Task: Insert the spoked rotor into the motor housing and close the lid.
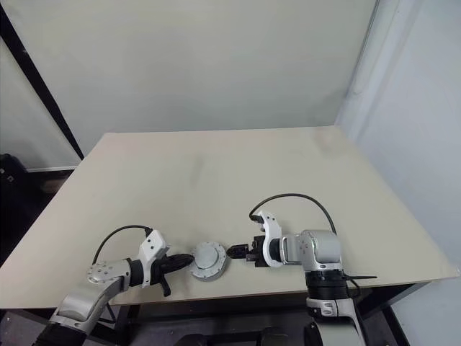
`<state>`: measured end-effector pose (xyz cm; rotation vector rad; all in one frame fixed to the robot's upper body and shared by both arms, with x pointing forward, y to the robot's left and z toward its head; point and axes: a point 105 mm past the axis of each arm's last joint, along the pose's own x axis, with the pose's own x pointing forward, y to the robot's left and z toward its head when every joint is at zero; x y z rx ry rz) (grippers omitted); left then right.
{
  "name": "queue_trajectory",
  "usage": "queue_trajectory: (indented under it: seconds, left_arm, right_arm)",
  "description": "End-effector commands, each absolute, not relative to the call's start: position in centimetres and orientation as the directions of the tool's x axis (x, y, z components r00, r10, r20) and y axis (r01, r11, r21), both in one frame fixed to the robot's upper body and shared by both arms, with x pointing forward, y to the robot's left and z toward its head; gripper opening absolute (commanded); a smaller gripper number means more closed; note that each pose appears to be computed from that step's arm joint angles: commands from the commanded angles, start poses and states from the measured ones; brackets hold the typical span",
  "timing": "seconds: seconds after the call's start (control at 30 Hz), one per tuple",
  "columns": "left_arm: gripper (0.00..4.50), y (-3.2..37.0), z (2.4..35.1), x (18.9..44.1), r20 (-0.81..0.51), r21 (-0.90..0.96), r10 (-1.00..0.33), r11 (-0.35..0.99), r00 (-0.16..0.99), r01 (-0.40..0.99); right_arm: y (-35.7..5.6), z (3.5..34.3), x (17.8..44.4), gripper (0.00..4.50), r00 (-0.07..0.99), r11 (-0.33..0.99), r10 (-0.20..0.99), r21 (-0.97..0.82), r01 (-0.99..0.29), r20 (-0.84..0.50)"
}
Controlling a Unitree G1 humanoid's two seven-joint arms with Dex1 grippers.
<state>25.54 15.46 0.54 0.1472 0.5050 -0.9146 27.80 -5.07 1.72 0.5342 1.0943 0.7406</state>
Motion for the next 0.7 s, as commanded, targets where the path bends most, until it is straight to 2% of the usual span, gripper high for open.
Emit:
queue_trajectory:
  seconds: [0.03, 0.33, 0.7]
  left_arm:
    - [0.0, 15.5, -0.4, 25.0, -0.517, -0.101, -0.71, 0.605, 0.478, 0.79]
    - [0.0, 15.9, -0.2, 25.0, -0.522, -0.096, -0.703, 0.611, 0.483, 0.786]
    - [0.0, 16.0, -0.2, 25.0, -0.523, -0.091, -0.699, 0.614, 0.487, 0.784]
  right_arm:
    - [-4.1, 2.8, 27.9, 4.47, 0.249, 0.566, 0.82, 0.794, -0.22, -0.515]
    - [-2.6, 2.7, 27.9, 4.47, 0.245, 0.458, 0.873, 0.882, -0.109, -0.423]
    - [-0.6, 2.7, 27.4, 4.47, 0.233, 0.401, 0.898, 0.912, -0.084, -0.373]
